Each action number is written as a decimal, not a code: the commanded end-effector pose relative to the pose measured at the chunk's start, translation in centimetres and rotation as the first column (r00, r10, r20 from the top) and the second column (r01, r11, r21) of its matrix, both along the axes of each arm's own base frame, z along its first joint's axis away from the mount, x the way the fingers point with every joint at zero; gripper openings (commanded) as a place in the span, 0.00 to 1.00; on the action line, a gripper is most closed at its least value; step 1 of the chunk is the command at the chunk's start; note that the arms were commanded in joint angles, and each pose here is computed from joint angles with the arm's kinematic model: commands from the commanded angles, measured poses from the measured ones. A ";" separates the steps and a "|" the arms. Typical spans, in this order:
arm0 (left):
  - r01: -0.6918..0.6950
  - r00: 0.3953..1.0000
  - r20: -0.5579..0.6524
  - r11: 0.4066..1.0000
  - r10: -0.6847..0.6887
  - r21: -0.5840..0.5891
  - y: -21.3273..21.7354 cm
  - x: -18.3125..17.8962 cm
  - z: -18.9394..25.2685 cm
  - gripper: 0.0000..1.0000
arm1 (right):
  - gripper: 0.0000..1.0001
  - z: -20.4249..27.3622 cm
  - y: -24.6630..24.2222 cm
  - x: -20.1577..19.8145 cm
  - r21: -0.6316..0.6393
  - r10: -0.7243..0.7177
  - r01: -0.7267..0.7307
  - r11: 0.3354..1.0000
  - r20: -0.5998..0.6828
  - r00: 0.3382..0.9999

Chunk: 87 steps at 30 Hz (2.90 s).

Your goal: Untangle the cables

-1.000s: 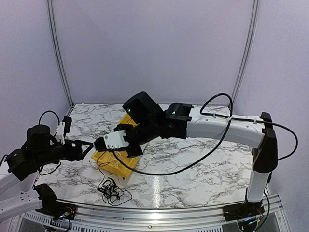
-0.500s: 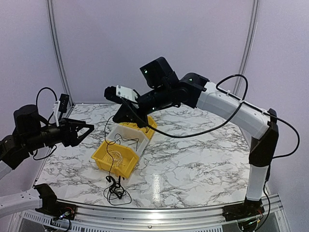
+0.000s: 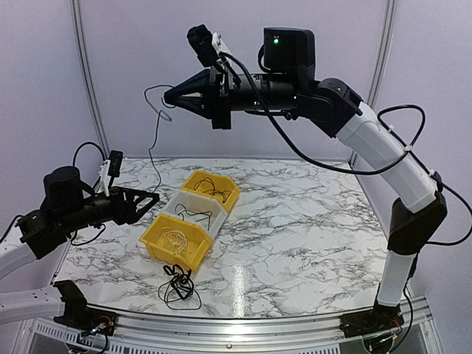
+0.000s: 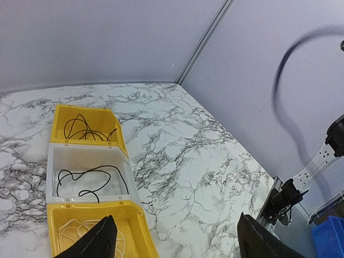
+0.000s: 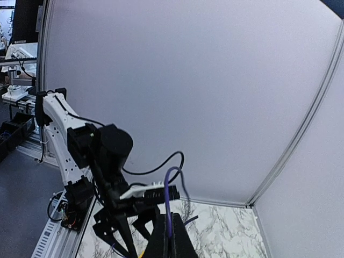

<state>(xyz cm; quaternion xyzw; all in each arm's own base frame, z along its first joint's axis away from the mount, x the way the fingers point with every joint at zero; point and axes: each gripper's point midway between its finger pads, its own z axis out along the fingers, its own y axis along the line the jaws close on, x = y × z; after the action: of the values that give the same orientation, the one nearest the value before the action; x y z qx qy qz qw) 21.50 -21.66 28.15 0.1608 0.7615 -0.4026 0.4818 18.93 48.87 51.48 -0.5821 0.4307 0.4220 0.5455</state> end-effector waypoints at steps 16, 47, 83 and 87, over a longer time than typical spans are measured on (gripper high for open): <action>-0.368 0.929 -0.021 0.927 0.370 0.070 3.4 4.5 -2.7 0.77 | 0.00 -3.7 -4.3 9.4 -0.026 -0.281 0.280 0.960 -0.132 0.951; -0.510 0.849 -0.098 0.854 0.519 0.098 6.7 4.2 -5.2 0.80 | 0.00 -24.5 -2.9 26.8 -0.340 -0.595 0.514 0.788 -0.202 0.778; -0.501 0.848 -0.119 0.855 0.516 0.132 5.8 5.0 -5.7 0.81 | 0.22 -36.5 -3.8 29.1 -0.538 -0.689 0.498 0.680 -0.235 0.686; -0.500 0.848 -0.121 0.855 0.515 0.139 6.1 4.7 -6.4 0.80 | 0.34 -33.1 -4.7 27.3 -0.515 -0.668 0.489 0.704 -0.246 0.702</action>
<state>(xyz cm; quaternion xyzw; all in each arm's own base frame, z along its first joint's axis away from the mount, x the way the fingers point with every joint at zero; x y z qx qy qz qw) 26.47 -15.76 21.63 -0.0575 0.8335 -0.2317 0.4983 46.87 44.97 9.30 -0.4158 0.8077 0.2240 0.3529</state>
